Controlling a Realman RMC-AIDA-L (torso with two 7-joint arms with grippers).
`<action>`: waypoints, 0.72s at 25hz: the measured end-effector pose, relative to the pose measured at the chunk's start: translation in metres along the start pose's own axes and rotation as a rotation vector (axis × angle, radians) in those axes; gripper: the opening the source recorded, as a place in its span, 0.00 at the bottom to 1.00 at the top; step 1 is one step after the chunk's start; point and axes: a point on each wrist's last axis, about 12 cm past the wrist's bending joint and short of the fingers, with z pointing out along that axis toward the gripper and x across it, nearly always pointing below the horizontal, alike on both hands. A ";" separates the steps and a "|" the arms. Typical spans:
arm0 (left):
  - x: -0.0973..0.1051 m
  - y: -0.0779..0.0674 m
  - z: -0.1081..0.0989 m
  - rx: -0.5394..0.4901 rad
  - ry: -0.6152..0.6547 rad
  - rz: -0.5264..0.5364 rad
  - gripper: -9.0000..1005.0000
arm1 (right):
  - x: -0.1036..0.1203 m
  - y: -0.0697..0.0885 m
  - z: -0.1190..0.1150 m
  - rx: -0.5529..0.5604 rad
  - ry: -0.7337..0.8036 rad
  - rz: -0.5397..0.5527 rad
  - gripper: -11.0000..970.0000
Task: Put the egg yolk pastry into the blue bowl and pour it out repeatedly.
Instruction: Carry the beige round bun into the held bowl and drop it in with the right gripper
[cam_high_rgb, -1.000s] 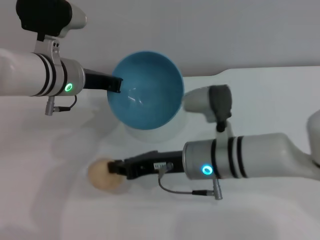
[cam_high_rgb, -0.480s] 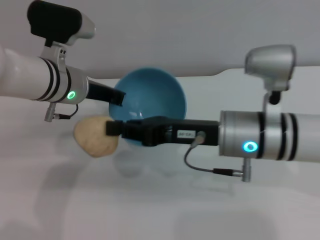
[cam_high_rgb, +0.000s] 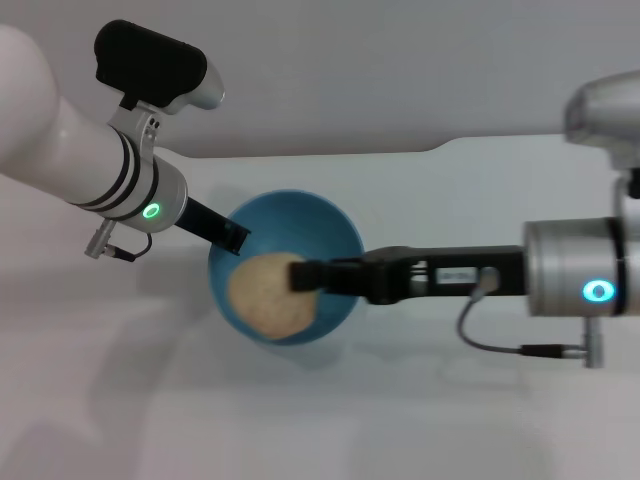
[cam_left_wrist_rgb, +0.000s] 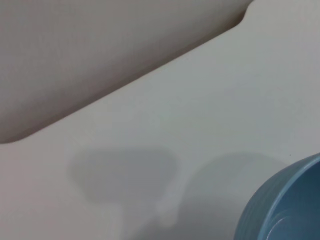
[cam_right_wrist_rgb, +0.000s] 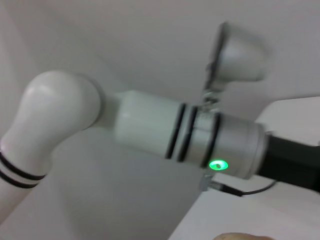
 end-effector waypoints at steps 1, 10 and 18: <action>0.000 -0.001 0.000 0.002 0.006 0.002 0.01 | 0.000 -0.001 -0.006 0.009 -0.003 0.004 0.01; 0.003 -0.008 0.001 0.018 0.058 0.025 0.01 | 0.001 -0.011 -0.038 0.094 -0.017 0.057 0.01; 0.004 -0.013 0.002 0.026 0.075 0.041 0.01 | 0.000 -0.025 -0.035 0.228 0.061 0.019 0.01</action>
